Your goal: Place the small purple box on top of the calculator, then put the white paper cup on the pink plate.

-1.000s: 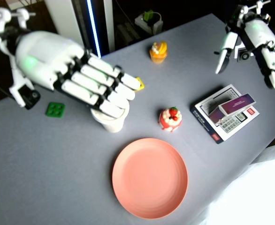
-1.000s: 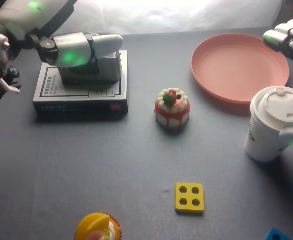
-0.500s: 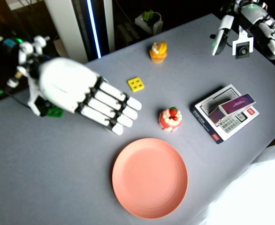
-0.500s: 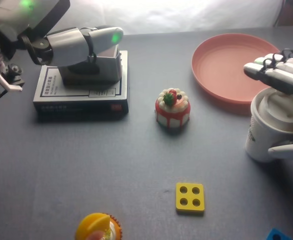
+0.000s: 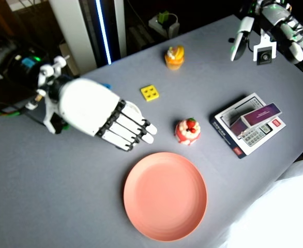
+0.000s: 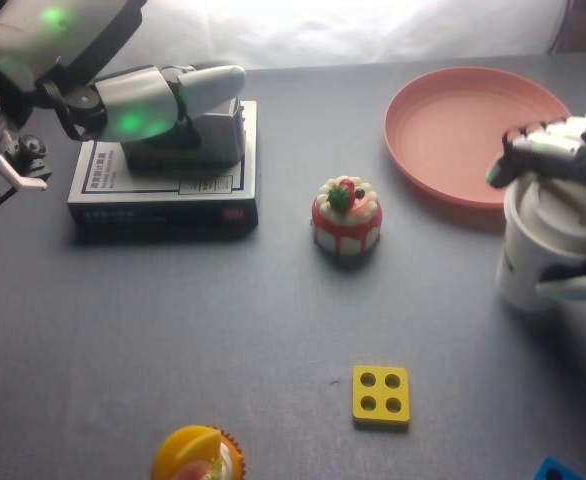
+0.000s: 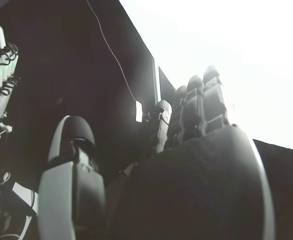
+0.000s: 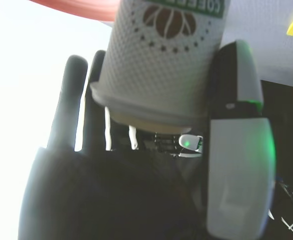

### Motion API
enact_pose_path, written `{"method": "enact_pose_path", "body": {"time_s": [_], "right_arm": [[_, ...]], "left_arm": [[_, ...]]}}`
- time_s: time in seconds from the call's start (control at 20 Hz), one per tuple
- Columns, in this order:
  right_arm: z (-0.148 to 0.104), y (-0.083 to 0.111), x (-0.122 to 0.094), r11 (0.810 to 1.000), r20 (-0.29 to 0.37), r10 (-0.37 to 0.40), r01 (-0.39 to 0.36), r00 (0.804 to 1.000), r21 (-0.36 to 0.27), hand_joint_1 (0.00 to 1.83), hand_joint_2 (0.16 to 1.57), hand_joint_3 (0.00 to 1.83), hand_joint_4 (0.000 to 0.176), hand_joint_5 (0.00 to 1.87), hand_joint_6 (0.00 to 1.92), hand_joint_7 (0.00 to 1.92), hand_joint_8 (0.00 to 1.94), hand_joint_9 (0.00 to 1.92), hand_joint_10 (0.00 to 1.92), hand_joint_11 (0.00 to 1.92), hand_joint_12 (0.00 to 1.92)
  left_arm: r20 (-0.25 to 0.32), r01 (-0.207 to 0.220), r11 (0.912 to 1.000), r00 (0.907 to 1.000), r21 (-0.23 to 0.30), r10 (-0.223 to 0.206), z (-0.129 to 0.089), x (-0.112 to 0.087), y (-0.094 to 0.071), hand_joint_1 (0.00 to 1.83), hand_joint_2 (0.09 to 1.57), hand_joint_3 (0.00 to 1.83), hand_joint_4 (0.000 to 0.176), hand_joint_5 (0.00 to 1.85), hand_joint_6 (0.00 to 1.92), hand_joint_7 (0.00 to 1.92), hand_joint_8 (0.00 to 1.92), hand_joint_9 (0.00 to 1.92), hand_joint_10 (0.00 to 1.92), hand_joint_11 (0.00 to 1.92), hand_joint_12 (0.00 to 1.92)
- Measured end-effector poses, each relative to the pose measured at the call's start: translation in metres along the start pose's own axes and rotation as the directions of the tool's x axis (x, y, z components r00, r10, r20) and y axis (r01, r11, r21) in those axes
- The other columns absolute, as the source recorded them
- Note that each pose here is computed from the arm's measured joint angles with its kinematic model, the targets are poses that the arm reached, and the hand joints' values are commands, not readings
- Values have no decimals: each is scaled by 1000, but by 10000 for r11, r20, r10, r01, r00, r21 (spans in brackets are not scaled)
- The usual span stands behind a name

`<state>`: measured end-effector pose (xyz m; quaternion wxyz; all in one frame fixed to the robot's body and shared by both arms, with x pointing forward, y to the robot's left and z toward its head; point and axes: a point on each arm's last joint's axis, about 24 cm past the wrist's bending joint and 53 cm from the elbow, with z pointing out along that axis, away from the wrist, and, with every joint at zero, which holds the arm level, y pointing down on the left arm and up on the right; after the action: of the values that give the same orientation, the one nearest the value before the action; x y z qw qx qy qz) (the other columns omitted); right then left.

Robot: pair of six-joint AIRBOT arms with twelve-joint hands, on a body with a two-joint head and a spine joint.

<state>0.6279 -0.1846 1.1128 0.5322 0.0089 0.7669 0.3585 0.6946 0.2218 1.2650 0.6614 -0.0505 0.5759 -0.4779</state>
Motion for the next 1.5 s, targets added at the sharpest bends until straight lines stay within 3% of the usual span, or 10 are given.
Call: {"method": "enact_pose_path", "body": {"time_s": [0.35, 0.45, 0.5, 0.55, 0.6, 0.65, 0.8, 1.0, 1.35, 1.5], "right_arm": [[15, 22, -67, 9965, 1830, 42, 111, 9831, -829, 1239, 1181, 7, 0, 163, 860, 303, 921, 288, 1422, 137, 1913], [35, 19, -85, 9969, 2195, 262, -94, 9753, -776, 1327, 1222, 9, 0, 233, 675, 241, 919, 339, 1578, 163, 1921], [45, 17, -89, 9972, 2229, 366, -212, 9741, -711, 1304, 1269, 11, 0, 206, 594, 559, 1418, 475, 1700, 286, 1921], [55, 15, -92, 9976, 2230, 386, -247, 9741, -646, 1308, 1257, 3, 0, 217, 476, 666, 1457, 545, 1688, 312, 1921], [61, 14, -92, 9977, 2193, 432, -308, 9747, -597, 1233, 1189, 0, 0, 214, 455, 413, 1139, 414, 1635, 250, 1921], [73, 9, -87, 9980, 2059, 534, -454, 9771, -436, 1258, 1171, 0, 0, 272, 469, 284, 1045, 401, 1725, 420, 1921], [94, -9, -84, 9969, 1837, 663, -731, 9808, 307, 1291, 1170, 0, 0, 206, 647, 293, 904, 175, 1398, 11, 1860], [110, -38, -86, 9866, 1890, 971, -1196, 9772, 1114, 1330, 1178, 1, 0, 253, 941, 149, 1200, 299, 1641, 47, 1921], [120, -68, -74, 9598, 1645, 1579, -1905, 9736, 2060, 1128, 1126, 0, 0, 228, 578, 305, 597, 318, 1340, 211, 1801], [121, -69, -70, 9576, 1537, 1644, -1951, 9743, 2122, 939, 1056, 0, 8, 123, 127, 155, 67, 131, 670, 1, 1340]], "left_arm": [[-2, 131, 9999, 9999, 113, -131, -3, 1, -1, 563, 1201, 2, 134, 10, 1, 0, 0, 0, 0, 0, 0], [-160, 257, 9996, 9995, 135, -255, -6, 6, -1, 668, 1197, 0, 107, 7, 1, 0, 0, 0, 0, 0, 0], [-271, 249, 9996, 9993, 152, -245, -7, 9, -1, 675, 1195, 0, 97, 8, 2, 0, 0, 0, 0, 0, 0], [-331, 277, 9995, 9991, 170, -271, -7, 11, -2, 666, 1197, 0, 96, 6, 1, 0, 0, 0, 0, 0, 0], [-287, 359, 9992, 9990, 161, -354, -7, 11, -2, 685, 1194, 0, 104, 4, 0, 0, 0, 0, 0, 0, 0], [-302, 339, 9992, 9990, 218, -332, -7, 12, -3, 674, 1194, 0, 103, 9, 2, 0, 0, 0, 0, 0, 0], [-281, 489, 9979, 9985, 413, -477, -7, 16, -7, 645, 1197, 1, 116, 32, 10, 0, 0, 0, 0, 0, 0], [-353, 900, 9944, 9955, 558, -881, -6, 24, -7, 632, 1201, 2, 140, 37, 8, 0, 0, 0, 0, 0, 0], [-153, 1096, 9907, 9940, 803, -1087, -5, 20, -11, 636, 1222, 8, 121, 31, 2, 0, 0, 0, 0, 0, 0], [-97, 1154, 9899, 9933, 826, -1150, -5, 20, -11, 650, 1219, 3, 128, 30, 2, 0, 0, 0, 0, 0, 0]]}}
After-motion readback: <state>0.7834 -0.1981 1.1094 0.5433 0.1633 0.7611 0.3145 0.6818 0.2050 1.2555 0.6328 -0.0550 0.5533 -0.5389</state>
